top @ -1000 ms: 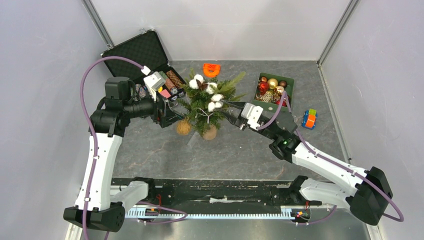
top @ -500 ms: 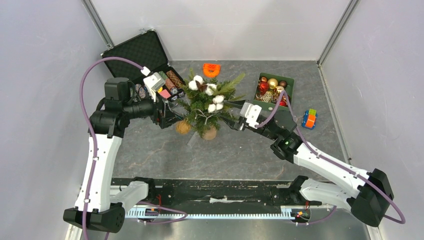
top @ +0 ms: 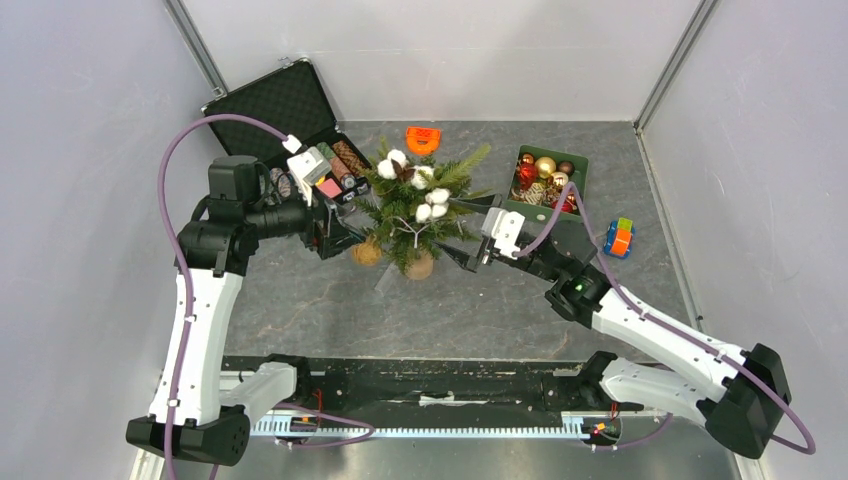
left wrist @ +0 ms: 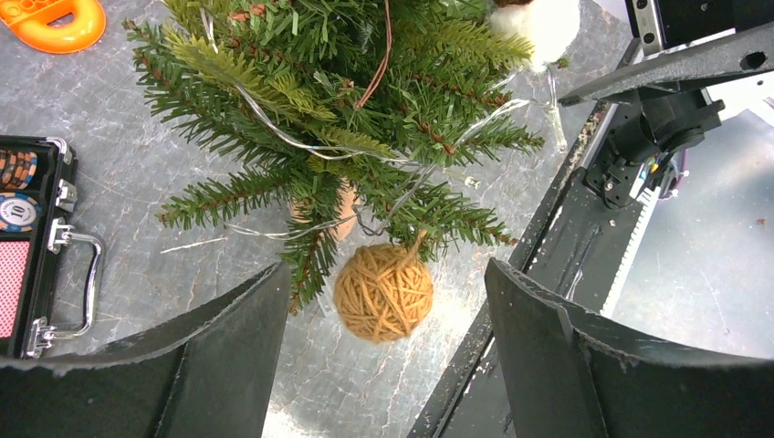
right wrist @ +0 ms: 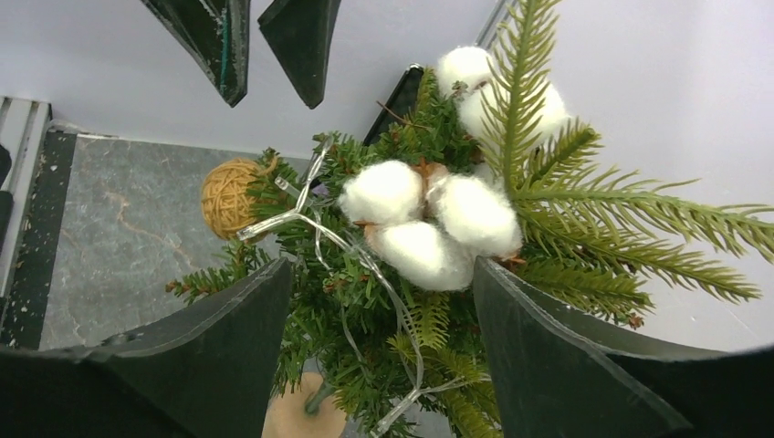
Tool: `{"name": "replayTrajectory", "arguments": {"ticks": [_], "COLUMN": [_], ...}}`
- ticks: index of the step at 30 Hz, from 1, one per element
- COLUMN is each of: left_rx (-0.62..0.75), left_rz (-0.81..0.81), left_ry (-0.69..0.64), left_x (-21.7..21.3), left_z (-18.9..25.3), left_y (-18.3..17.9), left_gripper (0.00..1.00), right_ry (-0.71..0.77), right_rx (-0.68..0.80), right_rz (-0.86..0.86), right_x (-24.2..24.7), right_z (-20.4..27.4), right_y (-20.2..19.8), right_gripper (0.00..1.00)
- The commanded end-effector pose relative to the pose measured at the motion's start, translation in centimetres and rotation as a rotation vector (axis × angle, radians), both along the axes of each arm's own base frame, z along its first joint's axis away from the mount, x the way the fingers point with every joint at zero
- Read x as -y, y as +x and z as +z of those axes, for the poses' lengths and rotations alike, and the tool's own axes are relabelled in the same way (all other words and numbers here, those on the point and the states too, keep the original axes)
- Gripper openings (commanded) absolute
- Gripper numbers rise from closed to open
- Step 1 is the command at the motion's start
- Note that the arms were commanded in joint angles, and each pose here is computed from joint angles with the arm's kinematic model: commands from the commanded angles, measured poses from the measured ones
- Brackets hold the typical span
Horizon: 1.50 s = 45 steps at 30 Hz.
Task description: Decorate the small christmas tree
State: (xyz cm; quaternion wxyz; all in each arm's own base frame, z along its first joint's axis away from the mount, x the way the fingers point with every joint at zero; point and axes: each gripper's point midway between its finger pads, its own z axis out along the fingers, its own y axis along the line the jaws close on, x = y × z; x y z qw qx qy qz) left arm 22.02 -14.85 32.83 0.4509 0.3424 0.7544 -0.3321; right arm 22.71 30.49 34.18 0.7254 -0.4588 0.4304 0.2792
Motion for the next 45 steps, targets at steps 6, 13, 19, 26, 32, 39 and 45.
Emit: {"name": "replayTrajectory", "arguments": {"ticks": [6, 13, 19, 26, 32, 39, 45], "left_rx": [0.097, 0.182, 0.214, 0.316, 0.345, 0.304, 0.289], "left_rz": [0.005, 0.413, 0.822, 0.906, 0.972, 1.074, 1.03], "left_ry": [0.048, 0.191, 0.223, 0.095, 0.133, 0.043, -0.027], "left_x": [-0.6, -6.2, -14.5, -16.6, -17.9, -18.5, -17.2], "left_z": [1.5, 2.9, 0.9, -6.6, -14.8, -18.0, -18.9], "left_y": [-0.2, 4.8, 12.4, 15.3, 14.2, 13.6, 13.8], "left_gripper": [0.84, 0.87, 0.91, 0.91, 0.91, 0.91, 0.91], "right_ry": [0.023, 0.164, 0.323, 0.236, 0.186, 0.159, 0.132], "right_rx": [0.055, -0.043, -0.227, -0.357, -0.442, -0.432, -0.426], "right_rz": [0.044, -0.358, -1.242, -1.365, -1.282, -1.215, -1.2], "right_x": [0.8, 7.9, 25.6, 31.3, 31.5, 30.7, 30.4], "right_z": [3.5, 6.9, 4.4, -9.4, -20.2, -23.5, -24.0], "right_y": [-1.9, 1.4, 8.9, 11.5, 9.2, 8.0, 8.3], "right_gripper": [0.9, 0.98, 0.98, 0.98, 0.98, 0.98, 0.98]}}
